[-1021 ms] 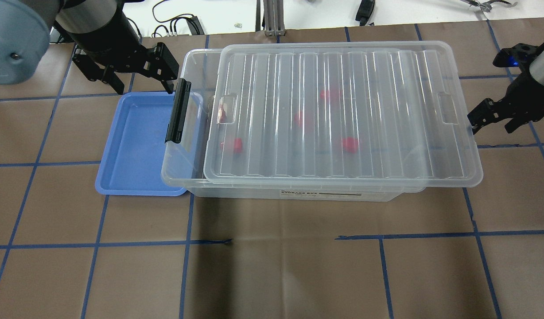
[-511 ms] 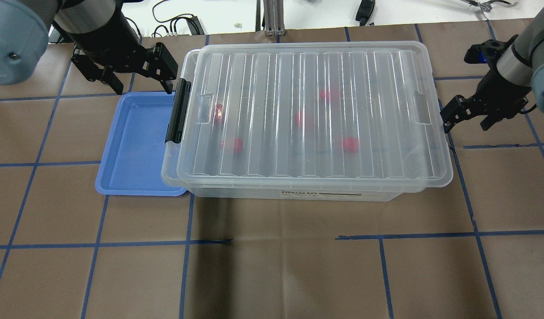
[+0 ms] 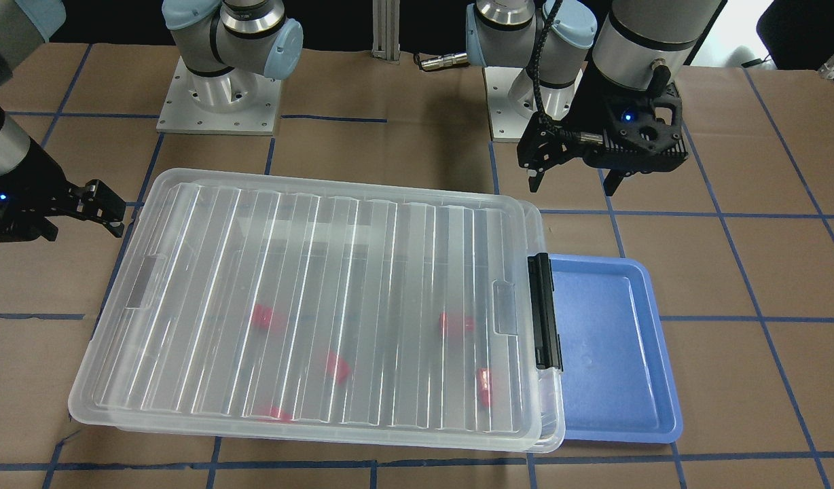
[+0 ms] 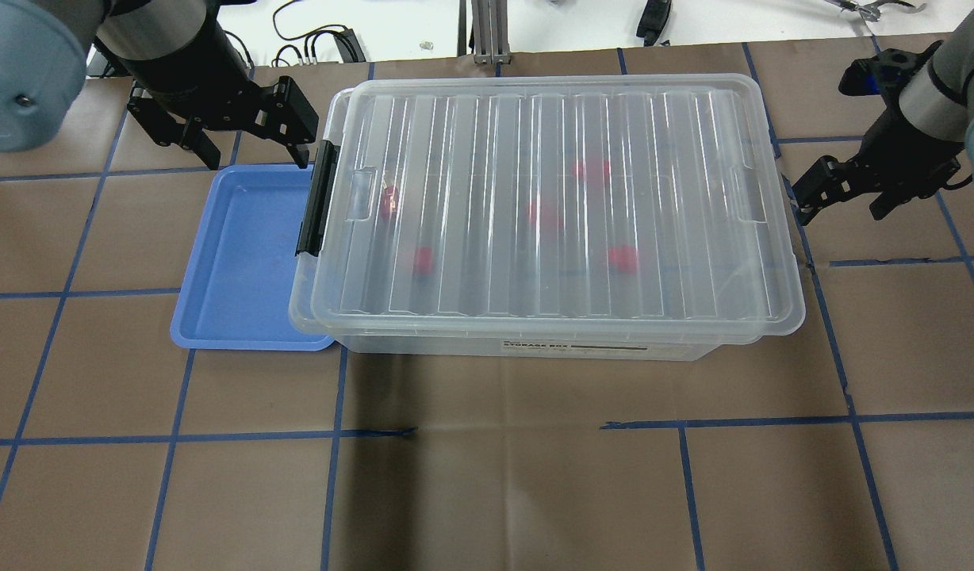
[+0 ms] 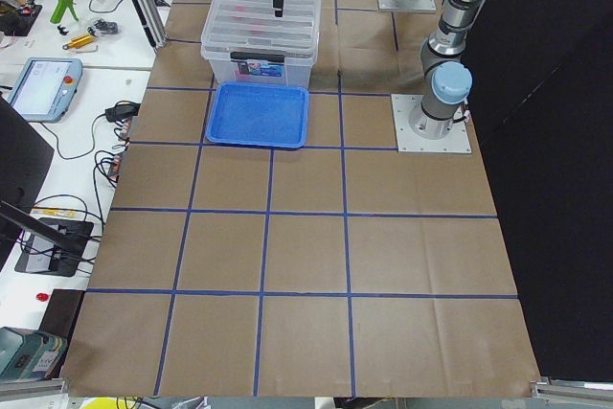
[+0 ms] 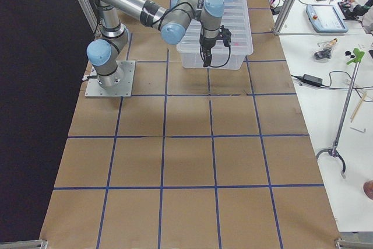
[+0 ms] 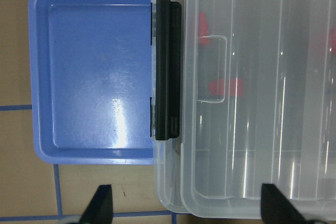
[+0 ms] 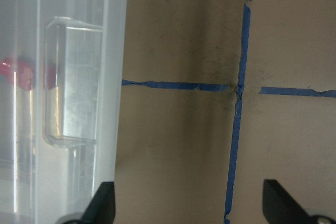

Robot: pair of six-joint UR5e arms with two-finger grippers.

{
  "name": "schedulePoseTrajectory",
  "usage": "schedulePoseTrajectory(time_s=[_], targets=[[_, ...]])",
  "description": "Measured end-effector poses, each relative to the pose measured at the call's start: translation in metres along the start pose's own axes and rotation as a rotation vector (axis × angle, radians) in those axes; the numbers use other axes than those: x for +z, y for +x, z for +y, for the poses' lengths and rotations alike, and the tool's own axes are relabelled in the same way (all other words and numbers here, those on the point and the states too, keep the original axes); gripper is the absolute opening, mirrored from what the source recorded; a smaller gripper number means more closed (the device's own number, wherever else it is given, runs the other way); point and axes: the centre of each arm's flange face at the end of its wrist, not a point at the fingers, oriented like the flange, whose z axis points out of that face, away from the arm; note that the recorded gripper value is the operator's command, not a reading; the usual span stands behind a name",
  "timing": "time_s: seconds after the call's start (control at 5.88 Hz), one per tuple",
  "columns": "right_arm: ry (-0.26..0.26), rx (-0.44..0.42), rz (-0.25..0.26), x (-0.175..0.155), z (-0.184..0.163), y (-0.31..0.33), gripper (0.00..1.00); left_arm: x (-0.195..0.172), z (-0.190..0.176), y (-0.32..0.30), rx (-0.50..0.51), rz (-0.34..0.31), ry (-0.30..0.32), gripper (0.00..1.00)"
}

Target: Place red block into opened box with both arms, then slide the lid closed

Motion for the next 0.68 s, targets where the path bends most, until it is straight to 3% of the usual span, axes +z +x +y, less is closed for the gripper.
schedulePoseTrajectory(time_s=[0.17, 0.68], targets=[[0.022, 0.035, 0.024, -0.023, 0.0, -0.018, 1.0, 0.0, 0.0, 0.0, 0.0, 0.0, 0.0, 0.98], [-0.05, 0.192, 0.035, -0.094, -0.009, -0.099, 1.0, 0.001, 0.0, 0.0, 0.001, 0.001, -0.002, 0.98]])
